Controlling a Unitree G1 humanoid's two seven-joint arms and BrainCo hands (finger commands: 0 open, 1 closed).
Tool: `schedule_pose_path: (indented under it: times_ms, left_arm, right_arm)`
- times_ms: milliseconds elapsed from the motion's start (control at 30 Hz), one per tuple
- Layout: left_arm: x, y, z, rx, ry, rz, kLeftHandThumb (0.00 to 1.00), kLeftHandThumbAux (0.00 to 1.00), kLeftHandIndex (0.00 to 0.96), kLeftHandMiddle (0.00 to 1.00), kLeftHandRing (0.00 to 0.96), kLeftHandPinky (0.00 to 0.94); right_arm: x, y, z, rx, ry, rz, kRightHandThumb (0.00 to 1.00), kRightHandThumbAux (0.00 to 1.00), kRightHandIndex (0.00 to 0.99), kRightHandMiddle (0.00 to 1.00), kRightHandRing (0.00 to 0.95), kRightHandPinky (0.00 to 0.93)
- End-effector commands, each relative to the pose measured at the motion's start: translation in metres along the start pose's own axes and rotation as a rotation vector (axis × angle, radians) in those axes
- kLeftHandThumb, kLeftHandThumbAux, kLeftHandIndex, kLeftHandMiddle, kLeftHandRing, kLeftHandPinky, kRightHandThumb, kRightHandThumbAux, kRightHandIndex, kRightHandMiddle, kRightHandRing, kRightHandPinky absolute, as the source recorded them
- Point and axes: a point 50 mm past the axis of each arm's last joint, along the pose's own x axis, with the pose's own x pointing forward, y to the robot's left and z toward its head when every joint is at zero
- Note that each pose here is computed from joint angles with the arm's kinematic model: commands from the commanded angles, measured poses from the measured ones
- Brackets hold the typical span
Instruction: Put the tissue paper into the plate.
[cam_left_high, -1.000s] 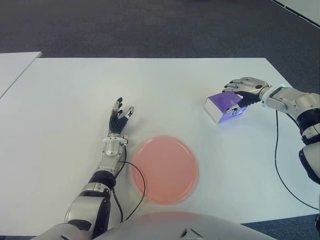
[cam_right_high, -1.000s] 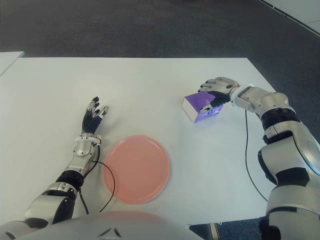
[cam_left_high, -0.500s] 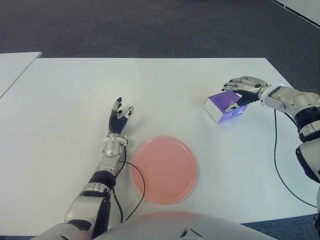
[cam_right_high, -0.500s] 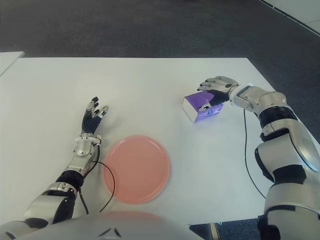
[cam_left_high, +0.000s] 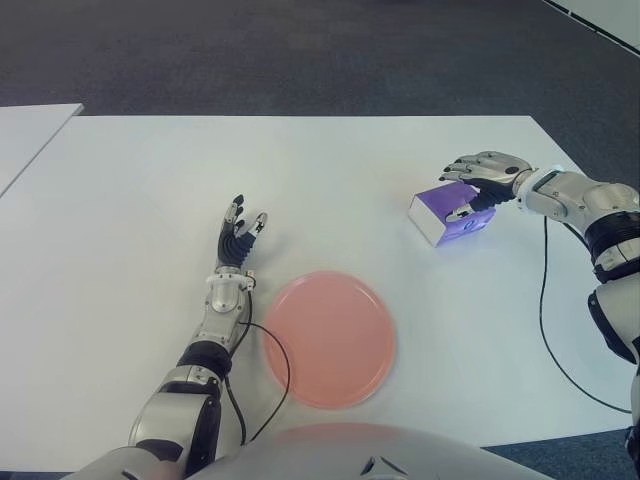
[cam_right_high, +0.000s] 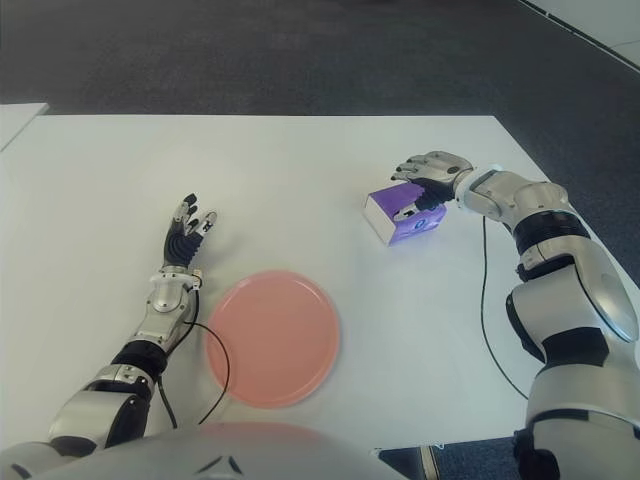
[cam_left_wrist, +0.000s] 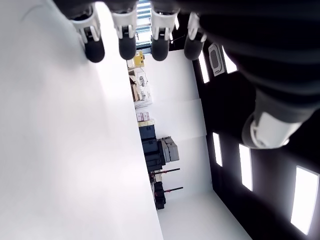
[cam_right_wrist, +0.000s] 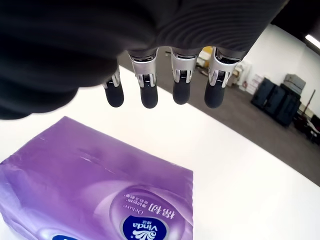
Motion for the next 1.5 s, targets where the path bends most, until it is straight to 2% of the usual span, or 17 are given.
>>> schedule_pose_path:
  times_ms: [33,367,1200,1500]
  left_arm:
    - [-0.019,0.003,-0.026,0.023,0.128,-0.003,0.066,0.511,0.000,0.000,0.000,0.000]
    - [-0.020,0.004,-0.027,0.022,0.137,-0.008,0.069,0.526,0.000,0.000,0.000,0.000]
    - [-0.022,0.004,-0.026,0.017,0.135,0.001,0.068,0.520,0.000,0.000,0.000,0.000]
    - [-0.022,0.003,-0.026,0.017,0.139,-0.003,0.072,0.525,0.000,0.000,0.000,0.000]
  right_arm:
    - [0.002,0.000,0.003,0.008,-0.010,0.018,0.581,0.149,0.000,0.000,0.000,0.000]
    - [0.002,0.008,0.006,0.000,-0.021,0.062,0.589,0.153,0.000,0.000,0.000,0.000]
    - [0.000,0.015,0.012,-0.028,-0.072,0.091,0.592,0.163,0.000,0.000,0.000,0.000]
    - [0.000,0.027,0.015,-0.049,-0.080,0.153,0.581,0.156,0.000,0.000,0.000,0.000]
